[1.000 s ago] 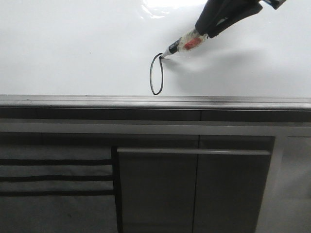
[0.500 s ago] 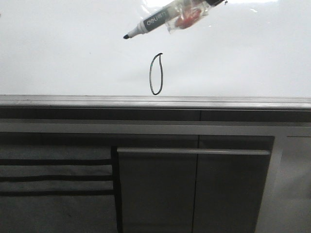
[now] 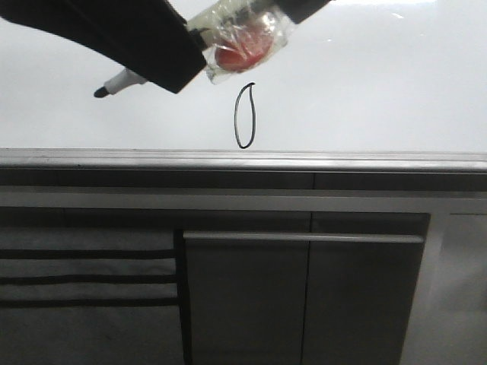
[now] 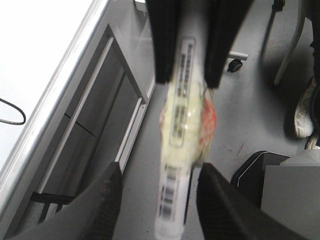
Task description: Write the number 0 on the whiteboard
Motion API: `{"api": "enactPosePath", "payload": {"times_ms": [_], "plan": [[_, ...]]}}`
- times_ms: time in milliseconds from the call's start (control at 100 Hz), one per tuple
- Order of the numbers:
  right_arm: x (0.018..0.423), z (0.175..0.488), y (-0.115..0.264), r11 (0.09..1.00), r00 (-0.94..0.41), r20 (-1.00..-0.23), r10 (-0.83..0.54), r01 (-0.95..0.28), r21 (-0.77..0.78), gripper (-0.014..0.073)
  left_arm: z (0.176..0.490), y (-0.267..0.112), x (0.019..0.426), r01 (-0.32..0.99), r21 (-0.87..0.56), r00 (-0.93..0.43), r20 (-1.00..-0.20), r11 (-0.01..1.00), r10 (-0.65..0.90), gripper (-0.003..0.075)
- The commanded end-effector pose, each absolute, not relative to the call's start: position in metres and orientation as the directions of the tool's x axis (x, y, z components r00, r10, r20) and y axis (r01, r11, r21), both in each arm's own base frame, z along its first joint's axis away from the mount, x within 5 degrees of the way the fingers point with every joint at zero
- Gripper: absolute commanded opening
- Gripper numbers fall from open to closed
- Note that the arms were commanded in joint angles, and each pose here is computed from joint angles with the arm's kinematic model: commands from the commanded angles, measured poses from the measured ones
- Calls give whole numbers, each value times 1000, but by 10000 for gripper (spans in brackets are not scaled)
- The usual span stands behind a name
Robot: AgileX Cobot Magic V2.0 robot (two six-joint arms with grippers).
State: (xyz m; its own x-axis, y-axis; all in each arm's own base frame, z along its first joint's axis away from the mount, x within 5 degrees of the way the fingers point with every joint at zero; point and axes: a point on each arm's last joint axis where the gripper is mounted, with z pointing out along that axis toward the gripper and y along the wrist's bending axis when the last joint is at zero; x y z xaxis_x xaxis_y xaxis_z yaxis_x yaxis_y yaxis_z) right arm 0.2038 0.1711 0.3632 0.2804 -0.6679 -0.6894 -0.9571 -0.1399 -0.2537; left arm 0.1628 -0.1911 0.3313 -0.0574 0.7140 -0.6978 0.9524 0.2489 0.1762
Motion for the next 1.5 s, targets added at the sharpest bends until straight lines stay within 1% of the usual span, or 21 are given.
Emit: {"api": "enactPosePath", "payload": {"times_ms": [0, 100, 160, 320, 390, 590, 660, 740, 780, 850, 900, 960, 1010, 1040, 1050, 1070, 1150, 1220, 1330, 1490], "plan": [[199, 382, 171, -99, 317, -720, -617, -939, -328, -27, 347, -196, 165, 942, 202, -29, -744, 267, 667, 316], [199, 382, 171, -99, 314, -723, -616, -941, -325, -27, 344, -195, 166, 944, 215, -20, -721, 252, 693, 315], [200, 383, 172, -78, 293, -732, -614, -946, -313, -27, 344, -195, 166, 943, 220, -17, -718, 251, 696, 315], [199, 382, 172, -87, 292, -732, -616, -948, -305, -27, 344, -195, 167, 941, 228, -12, -714, 249, 700, 306], [198, 381, 171, -100, 292, -731, -616, -950, -295, -27, 344, -195, 167, 941, 230, -11, -714, 249, 700, 268], [198, 381, 171, -99, 291, -732, -617, -951, -294, -14, 344, -195, 167, 939, 236, -8, -716, 252, 699, 106], [198, 381, 171, -92, 280, -735, -618, -954, -286, 52, 344, -195, 168, 938, 238, -7, -717, 254, 697, 69], [199, 382, 171, -57, 239, -742, -626, -963, -263, 195, 345, -194, 169, 934, 231, -23, -723, 274, 690, 33], [201, 384, 167, -37, 224, -737, -638, -964, -262, 262, 345, -192, 172, 928, 227, -40, -728, 296, 685, 20], [204, 392, 155, 45, 154, -713, -684, -967, -252, 328, 345, -186, 179, 908, 217, -91, -733, 358, 674, 6], [205, 400, 141, 139, 69, -697, -714, -961, -238, 333, 345, -180, 187, 884, 209, -133, -746, 419, 652, 6], [202, 410, 122, 264, -46, -710, -703, -943, -201, 331, 344, -170, 198, 837, 225, -154, -778, 499, 610, 6], [197, 415, 107, 339, -110, -724, -681, -923, -179, 331, 341, -161, 209, 766, 231, -167, -829, 599, 533, 6], [194, 416, 100, 380, -145, -734, -664, -910, -165, 331, 336, -156, 214, 729, 207, -196, -850, 653, 489, 7], [192, 415, 96, 401, -161, -739, -654, -903, -157, 331, 336, -153, 218, 696, 190, -200, -875, 692, 442, 6], [191, 415, 92, 425, -183, -744, -642, -893, -147, 331, 331, -150, 220, 675, 177, -212, -884, 717, 418, 7], [182, 406, 79, 483, -236, -758, -608, -867, -118, 331, 318, -135, 235, 537, 120, -212, -939, 835, 271, 7], [177, 396, 72, 525, -266, -760, -593, -844, -114, 331, 305, -127, 246, 446, 83, -218, -956, 891, 198, 7], [172, 384, 68, 555, -284, -763, -580, -824, -116, 331, 290, -123, 265, 375, 56, -257, -953, 925, 162, 7], [170, 377, 68, 552, -301, -754, -584, -828, -97, 331, 275, -117, 290, 307, 11, -331, -936, 952, 118, 10]]}}
